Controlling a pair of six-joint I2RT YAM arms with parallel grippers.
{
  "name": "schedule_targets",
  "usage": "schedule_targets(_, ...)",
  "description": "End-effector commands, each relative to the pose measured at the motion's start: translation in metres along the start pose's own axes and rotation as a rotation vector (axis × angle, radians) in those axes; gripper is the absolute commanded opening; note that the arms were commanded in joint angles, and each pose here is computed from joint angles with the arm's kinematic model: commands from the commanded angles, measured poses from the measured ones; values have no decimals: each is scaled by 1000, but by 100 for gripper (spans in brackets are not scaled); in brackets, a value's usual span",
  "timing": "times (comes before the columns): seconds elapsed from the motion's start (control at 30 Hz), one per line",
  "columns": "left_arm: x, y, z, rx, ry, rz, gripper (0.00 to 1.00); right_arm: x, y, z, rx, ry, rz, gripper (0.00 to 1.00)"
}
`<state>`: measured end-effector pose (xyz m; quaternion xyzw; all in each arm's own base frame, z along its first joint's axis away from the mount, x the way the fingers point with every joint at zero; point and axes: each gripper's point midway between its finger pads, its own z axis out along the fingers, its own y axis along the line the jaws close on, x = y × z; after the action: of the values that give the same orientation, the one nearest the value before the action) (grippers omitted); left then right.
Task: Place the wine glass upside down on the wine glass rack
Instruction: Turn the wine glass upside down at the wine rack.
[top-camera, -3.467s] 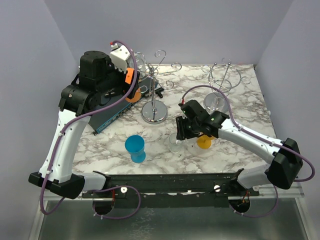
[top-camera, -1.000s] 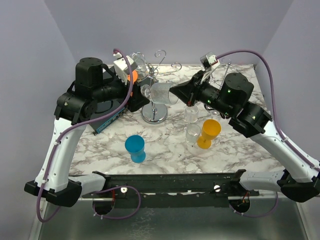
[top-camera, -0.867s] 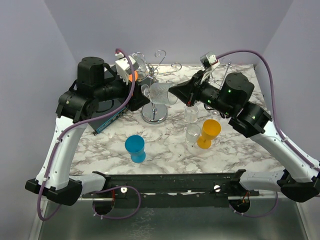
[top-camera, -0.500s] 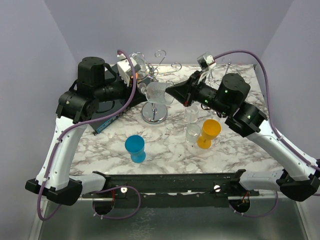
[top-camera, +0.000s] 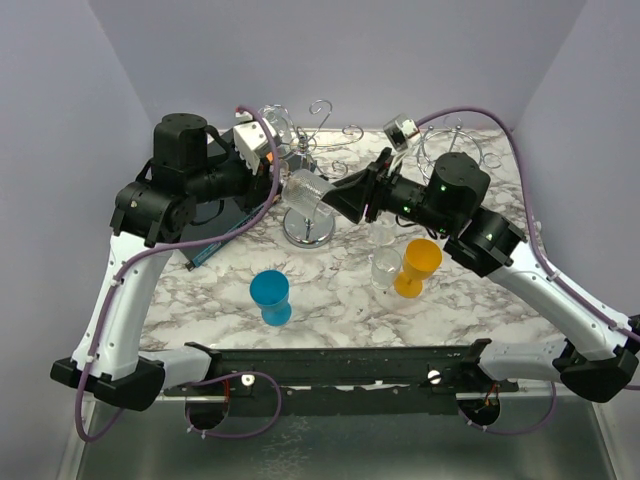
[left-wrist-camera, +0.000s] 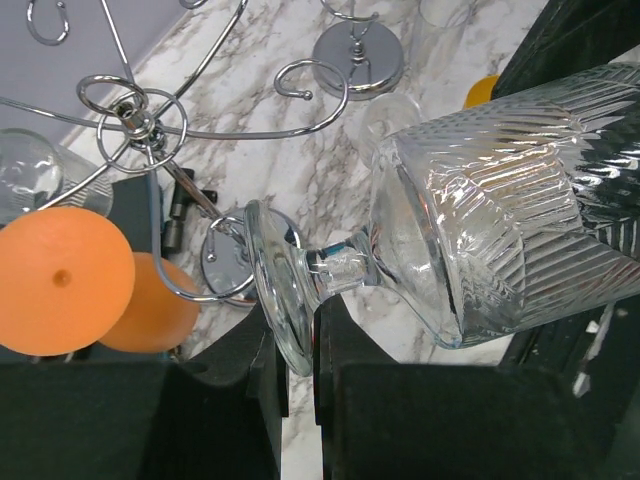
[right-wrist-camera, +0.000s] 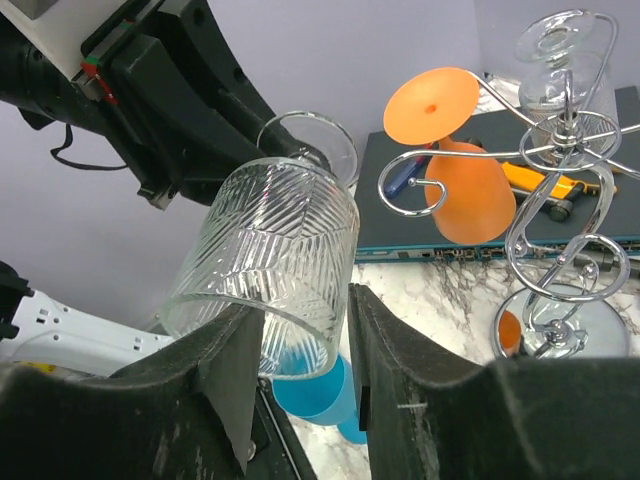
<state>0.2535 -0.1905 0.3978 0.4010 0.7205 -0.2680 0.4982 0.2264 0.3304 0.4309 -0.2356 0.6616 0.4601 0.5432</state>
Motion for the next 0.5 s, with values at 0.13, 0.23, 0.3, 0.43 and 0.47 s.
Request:
schedule_targets(0.13,-23,18,-17,-111,-69,284,0,8,4,-13,-3,39,35,54)
schedule_targets(0.23,-23,18,-19,-116,-76,336,0,13,1,-13,12,59,34,60)
schedule_targets(0.3,-22,18,-19,-115,-76,365,0,15,0,-13,20,69,36,63)
schedule_targets(0.43,-22,19,-19,-114,-75,425,0,18,-3,-12,33,81,38,67)
schedule_targets(0.47,-21,19,-19,-112,-73,442,0,20,-4,-11,36,86,39,67)
